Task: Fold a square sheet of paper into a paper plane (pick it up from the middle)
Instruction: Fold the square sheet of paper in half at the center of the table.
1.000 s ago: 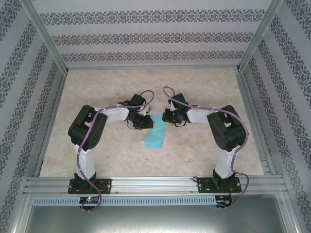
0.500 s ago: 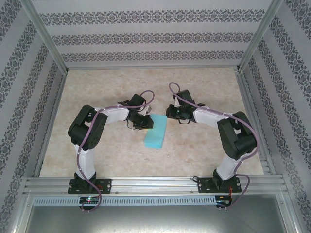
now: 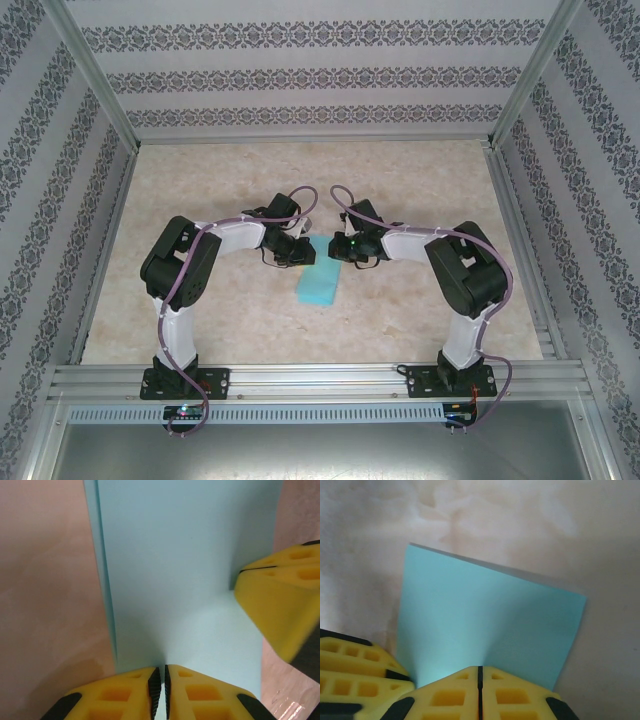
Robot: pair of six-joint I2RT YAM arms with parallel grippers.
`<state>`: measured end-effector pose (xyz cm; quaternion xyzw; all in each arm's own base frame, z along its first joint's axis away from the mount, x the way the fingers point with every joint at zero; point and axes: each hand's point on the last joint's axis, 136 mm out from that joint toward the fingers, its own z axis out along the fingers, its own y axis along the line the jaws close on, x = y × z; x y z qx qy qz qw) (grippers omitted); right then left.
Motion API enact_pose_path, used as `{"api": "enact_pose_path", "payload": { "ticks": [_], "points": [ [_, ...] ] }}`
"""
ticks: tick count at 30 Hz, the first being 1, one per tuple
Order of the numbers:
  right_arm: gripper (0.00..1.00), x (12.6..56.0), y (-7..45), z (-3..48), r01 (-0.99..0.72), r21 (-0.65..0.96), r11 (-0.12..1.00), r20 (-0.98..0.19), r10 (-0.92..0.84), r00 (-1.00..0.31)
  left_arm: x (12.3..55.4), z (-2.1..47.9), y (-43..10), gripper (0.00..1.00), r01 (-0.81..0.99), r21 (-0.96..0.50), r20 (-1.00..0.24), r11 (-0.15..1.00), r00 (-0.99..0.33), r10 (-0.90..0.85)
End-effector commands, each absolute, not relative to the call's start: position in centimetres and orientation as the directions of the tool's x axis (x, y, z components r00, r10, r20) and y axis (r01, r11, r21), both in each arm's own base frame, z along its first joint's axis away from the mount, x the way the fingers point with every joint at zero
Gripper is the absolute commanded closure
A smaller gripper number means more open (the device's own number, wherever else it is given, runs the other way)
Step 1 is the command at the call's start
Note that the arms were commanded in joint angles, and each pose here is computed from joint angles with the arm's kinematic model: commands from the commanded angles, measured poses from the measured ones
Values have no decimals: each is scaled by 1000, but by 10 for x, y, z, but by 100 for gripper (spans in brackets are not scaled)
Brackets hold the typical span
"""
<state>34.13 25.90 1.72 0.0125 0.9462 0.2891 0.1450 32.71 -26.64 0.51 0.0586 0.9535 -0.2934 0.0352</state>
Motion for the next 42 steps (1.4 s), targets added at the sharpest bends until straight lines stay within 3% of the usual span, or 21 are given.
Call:
{"api": "enact_pose_path", "payload": {
  "ticks": [1, 11, 20, 28, 42],
  "points": [
    [91, 328, 245, 2, -52, 498, 866, -233, 76, -970, 269, -83, -205, 80, 59, -272, 123, 961, -988, 95],
    [91, 319, 218, 12, -67, 413, 908, -265, 50, -963, 268, -84, -205, 81, 63, -274, 128, 960, -987, 101],
    [91, 296, 272, 45, -111, 594, 796, -263, 62, -963, 267, -83, -204, 81, 63, -274, 130, 960, -986, 101],
    [91, 271, 289, 25, -116, 590, 799, -198, 4, -980, 267, -84, -204, 81, 67, -274, 130, 959, -986, 106],
    [91, 232, 257, 1, -102, 502, 859, -122, -46, -991, 266, -84, -201, 81, 70, -265, 133, 962, -985, 108]
  ]
}}
